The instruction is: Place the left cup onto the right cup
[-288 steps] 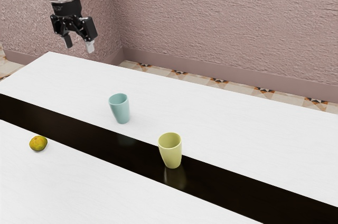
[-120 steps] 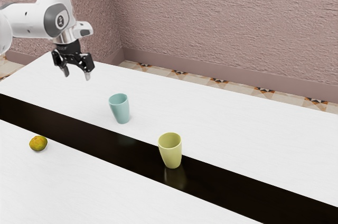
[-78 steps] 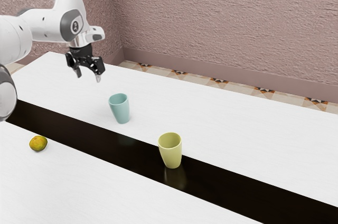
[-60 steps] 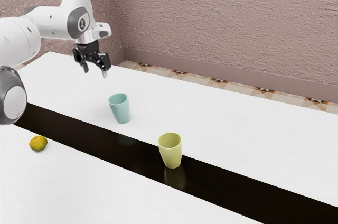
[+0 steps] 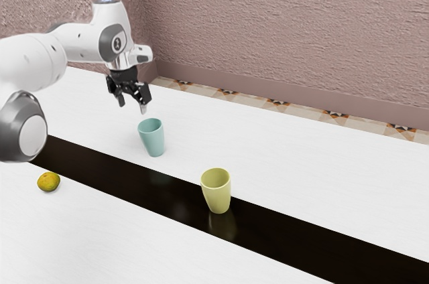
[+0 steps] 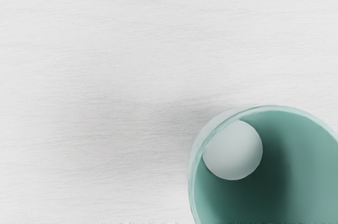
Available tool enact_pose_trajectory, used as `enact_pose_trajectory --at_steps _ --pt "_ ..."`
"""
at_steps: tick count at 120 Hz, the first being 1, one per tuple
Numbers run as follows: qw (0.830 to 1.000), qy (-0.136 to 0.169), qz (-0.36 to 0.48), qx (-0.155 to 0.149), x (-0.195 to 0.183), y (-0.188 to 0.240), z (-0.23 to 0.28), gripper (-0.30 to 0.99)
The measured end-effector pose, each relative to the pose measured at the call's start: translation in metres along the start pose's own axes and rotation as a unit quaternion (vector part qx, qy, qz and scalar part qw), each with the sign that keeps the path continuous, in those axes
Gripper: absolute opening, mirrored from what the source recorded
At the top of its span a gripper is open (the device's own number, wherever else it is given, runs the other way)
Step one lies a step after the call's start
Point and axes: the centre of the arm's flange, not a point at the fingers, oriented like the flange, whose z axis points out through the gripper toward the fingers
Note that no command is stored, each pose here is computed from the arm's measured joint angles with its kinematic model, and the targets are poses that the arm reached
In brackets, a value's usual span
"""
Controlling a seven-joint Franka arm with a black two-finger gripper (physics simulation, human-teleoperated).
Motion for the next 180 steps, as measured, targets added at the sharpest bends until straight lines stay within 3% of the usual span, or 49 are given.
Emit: enact_pose_trajectory --at_steps 68,180 --pt "0.999 -0.016 0.026 -0.008 0.010 0.001 0.056 0.66" --pt "0.999 0.001 0.045 -0.010 0.020 0.013 0.060 0.02"
